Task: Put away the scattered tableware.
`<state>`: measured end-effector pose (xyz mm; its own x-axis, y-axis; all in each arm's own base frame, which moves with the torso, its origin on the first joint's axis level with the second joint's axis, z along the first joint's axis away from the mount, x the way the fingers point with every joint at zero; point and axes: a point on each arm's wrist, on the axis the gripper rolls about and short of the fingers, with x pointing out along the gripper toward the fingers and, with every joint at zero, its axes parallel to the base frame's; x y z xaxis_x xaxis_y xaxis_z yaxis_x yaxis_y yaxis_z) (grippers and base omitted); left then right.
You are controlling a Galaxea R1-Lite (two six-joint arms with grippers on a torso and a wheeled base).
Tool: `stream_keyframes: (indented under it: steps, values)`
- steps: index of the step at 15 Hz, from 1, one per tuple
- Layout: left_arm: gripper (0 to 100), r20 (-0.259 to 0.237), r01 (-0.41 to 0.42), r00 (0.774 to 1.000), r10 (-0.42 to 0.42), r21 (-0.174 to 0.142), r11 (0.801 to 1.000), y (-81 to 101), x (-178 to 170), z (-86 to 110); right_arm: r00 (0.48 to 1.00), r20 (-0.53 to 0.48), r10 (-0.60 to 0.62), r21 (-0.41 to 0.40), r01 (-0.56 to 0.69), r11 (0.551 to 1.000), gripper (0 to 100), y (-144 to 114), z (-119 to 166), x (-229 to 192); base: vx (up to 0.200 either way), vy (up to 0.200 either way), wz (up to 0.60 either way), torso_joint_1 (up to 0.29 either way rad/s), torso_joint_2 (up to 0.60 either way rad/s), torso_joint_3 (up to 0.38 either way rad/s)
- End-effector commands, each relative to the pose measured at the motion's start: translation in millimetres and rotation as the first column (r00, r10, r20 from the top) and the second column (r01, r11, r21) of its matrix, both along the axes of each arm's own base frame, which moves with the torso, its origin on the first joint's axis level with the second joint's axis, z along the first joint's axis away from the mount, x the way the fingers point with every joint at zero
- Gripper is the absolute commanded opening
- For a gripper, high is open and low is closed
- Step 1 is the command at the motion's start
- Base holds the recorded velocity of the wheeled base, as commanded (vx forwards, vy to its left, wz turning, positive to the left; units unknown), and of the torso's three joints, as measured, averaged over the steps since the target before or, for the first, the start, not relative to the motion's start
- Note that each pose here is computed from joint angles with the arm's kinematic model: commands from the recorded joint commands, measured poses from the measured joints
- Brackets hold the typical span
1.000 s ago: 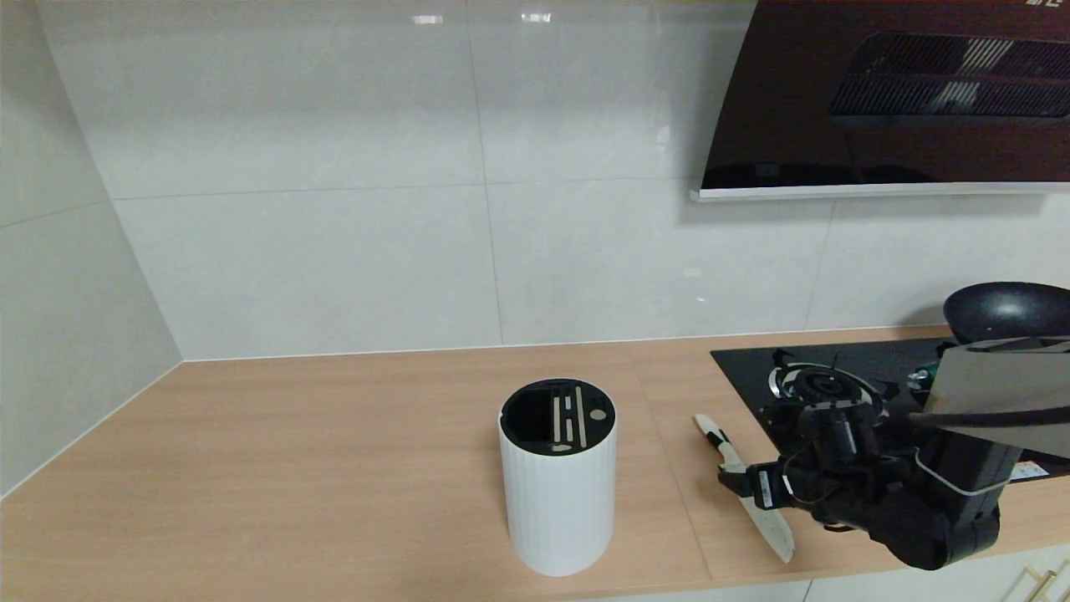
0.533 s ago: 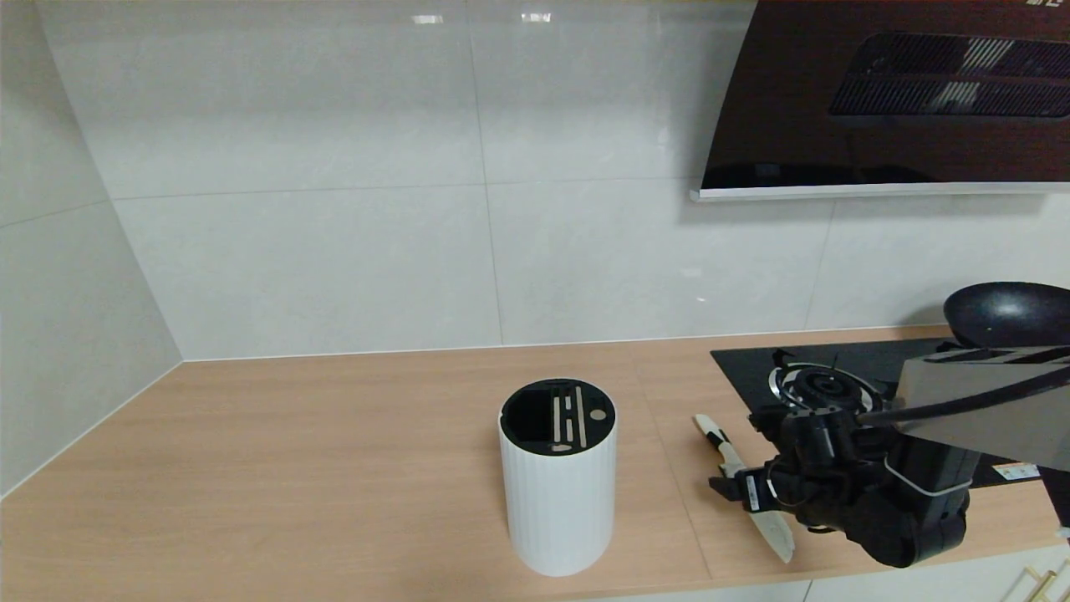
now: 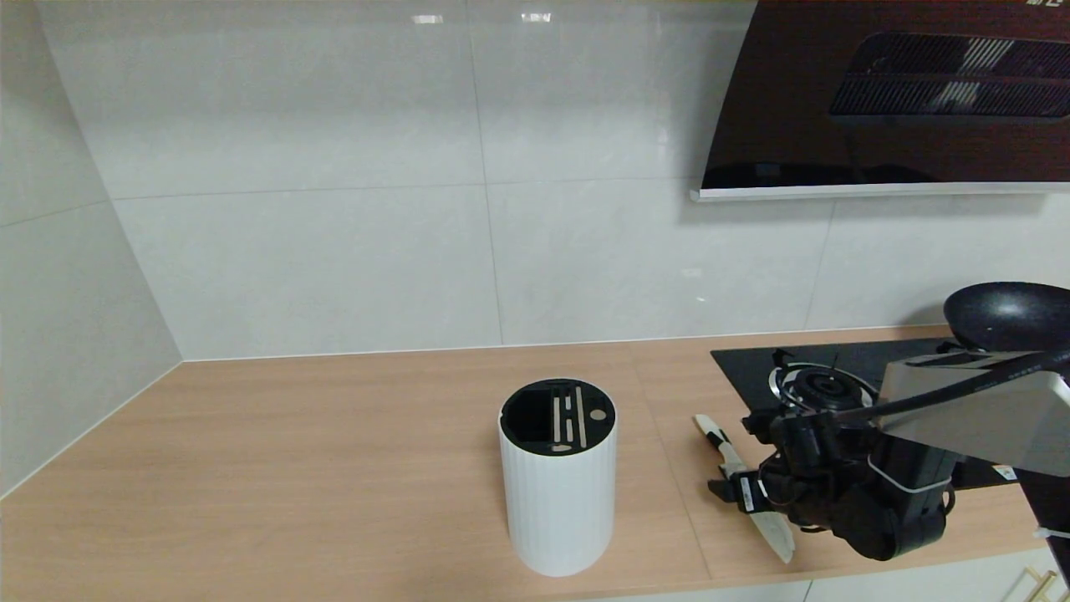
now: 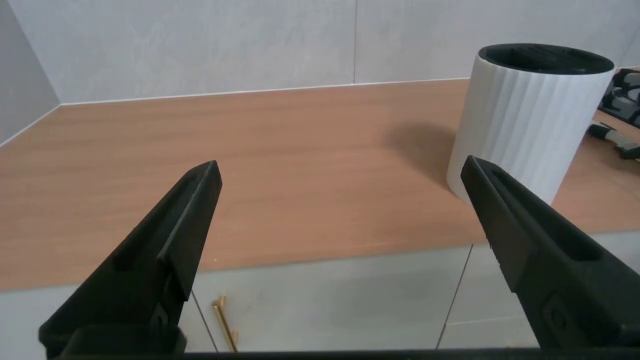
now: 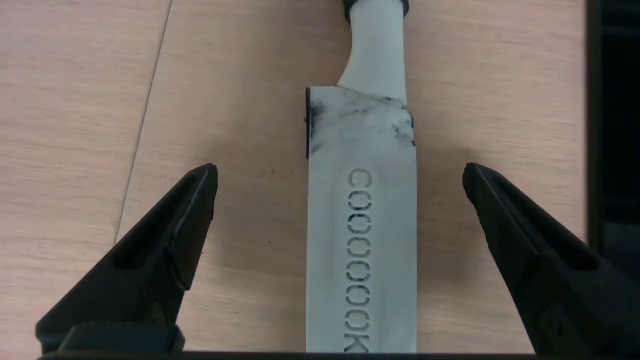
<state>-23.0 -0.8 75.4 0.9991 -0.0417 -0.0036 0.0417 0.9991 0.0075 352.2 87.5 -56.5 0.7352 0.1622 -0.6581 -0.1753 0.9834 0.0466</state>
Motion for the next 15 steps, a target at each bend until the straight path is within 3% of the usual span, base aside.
stream_keyframes:
  steps: [1, 15]
  values:
    - [100, -0.001, 0.001, 1.000, -0.001, 0.000, 1.000, 0.0, 0.0, -0.1, 1.000, 0.008, -0.002, 0.001, 0.002, 1.000, 100, 0.8, 0.3, 2.5, 0.000, 0.000, 0.00, 0.000, 0.00, 0.000]
    - [100, -0.001, 0.001, 1.000, -0.001, 0.000, 1.000, 0.0, 0.0, -0.1, 1.000, 0.005, -0.029, -0.058, 0.029, 0.998, 100, 13.1, -6.9, 3.7, 0.000, 0.000, 0.00, 0.000, 0.00, 0.000]
